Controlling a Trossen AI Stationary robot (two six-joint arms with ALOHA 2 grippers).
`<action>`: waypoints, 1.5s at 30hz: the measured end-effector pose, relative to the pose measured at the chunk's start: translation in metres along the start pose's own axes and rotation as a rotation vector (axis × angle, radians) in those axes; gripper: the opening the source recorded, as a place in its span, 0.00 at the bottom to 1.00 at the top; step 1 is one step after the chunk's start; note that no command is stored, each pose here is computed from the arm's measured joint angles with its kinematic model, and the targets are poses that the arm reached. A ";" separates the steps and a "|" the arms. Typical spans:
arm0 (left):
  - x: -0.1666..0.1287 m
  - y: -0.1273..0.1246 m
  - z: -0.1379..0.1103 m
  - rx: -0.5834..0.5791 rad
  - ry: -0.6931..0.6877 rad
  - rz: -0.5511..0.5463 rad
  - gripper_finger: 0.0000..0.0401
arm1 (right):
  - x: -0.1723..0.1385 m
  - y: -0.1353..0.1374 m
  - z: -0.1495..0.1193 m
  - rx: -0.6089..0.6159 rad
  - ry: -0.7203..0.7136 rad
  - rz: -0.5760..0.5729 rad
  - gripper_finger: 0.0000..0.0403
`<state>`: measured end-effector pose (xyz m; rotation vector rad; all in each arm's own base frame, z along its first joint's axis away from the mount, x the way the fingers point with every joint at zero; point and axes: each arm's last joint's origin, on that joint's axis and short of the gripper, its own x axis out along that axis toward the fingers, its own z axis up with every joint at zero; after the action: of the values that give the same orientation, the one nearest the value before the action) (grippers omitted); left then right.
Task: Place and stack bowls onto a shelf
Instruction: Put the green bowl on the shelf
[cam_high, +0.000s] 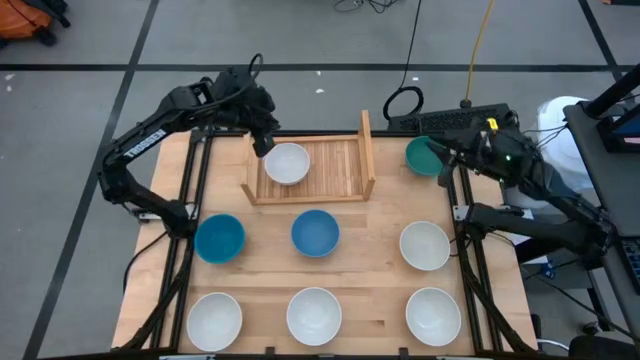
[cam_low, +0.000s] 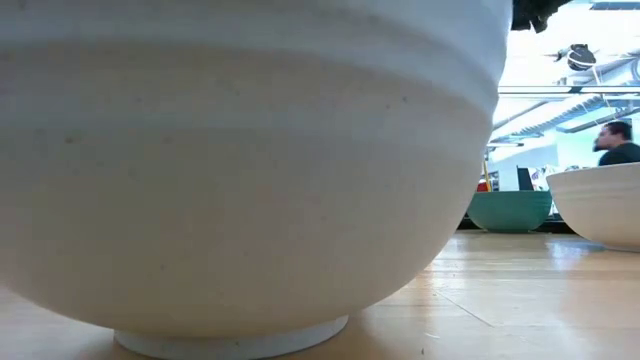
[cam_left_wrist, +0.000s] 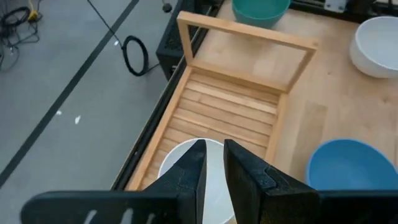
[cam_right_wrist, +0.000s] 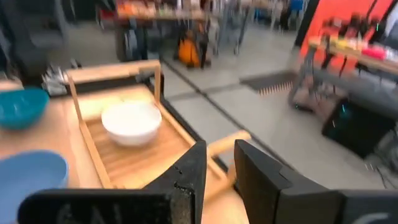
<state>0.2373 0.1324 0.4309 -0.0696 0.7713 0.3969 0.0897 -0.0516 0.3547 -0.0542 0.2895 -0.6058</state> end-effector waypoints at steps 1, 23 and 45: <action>-0.004 -0.002 0.000 0.005 -0.009 -0.003 0.16 | 0.000 -0.001 0.004 -0.005 0.036 -0.011 0.19; -0.089 -0.018 -0.027 -0.013 -0.139 -0.027 0.16 | 0.015 -0.001 0.008 -0.036 0.659 -0.044 0.19; -0.091 -0.019 -0.035 0.020 -0.071 -0.032 0.16 | 0.081 -0.014 -0.019 0.215 1.048 -0.126 0.19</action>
<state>0.1626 0.0788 0.4670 -0.0486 0.7029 0.3588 0.1399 -0.1089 0.3183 0.4715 1.2373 -0.7499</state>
